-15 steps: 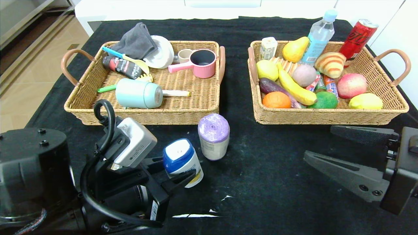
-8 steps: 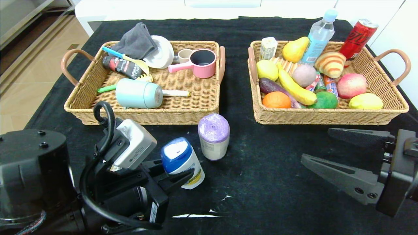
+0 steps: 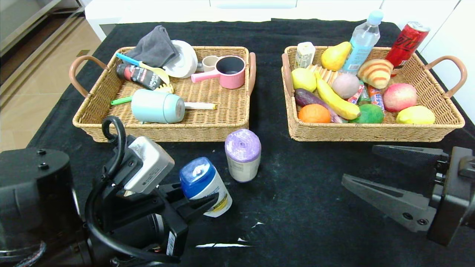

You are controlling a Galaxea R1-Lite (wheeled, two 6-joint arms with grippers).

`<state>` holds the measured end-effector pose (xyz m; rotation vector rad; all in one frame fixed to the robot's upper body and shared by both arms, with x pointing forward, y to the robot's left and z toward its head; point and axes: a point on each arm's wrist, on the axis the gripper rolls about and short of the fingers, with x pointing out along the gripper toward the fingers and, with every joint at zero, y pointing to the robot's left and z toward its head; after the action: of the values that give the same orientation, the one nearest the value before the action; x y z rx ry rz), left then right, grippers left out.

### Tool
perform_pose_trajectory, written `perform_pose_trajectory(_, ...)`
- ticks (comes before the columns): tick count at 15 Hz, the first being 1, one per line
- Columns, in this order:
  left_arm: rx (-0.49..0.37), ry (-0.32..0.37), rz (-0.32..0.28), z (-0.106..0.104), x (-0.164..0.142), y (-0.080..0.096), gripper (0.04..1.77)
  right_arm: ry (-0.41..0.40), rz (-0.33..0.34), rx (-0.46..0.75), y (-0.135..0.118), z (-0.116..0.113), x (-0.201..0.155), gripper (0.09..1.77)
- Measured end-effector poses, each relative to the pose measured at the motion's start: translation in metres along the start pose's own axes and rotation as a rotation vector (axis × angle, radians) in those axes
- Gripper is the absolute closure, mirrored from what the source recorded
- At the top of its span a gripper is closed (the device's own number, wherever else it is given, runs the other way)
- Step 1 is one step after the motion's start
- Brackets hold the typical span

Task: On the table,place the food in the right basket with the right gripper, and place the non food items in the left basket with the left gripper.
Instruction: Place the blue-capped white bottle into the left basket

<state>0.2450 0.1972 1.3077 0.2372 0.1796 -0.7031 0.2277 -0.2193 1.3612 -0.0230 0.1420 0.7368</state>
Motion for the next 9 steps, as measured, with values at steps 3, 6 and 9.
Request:
perform_pose_trajectory(3,-0.003,-0.034,0.009,0.007,-0.012,0.002,1.22,0.0,0.0,0.001,0.0,0.0,0.0,0.16)
perform_pose_trajectory(6,-0.026,-0.008,0.055,0.013,-0.022,0.006,1.22,-0.001,0.0,-0.001,0.0,0.0,0.0,0.16)
perform_pose_trajectory(9,-0.049,-0.028,0.105,0.027,-0.034,0.014,1.22,-0.003,0.0,-0.001,0.0,0.0,0.0,0.16)
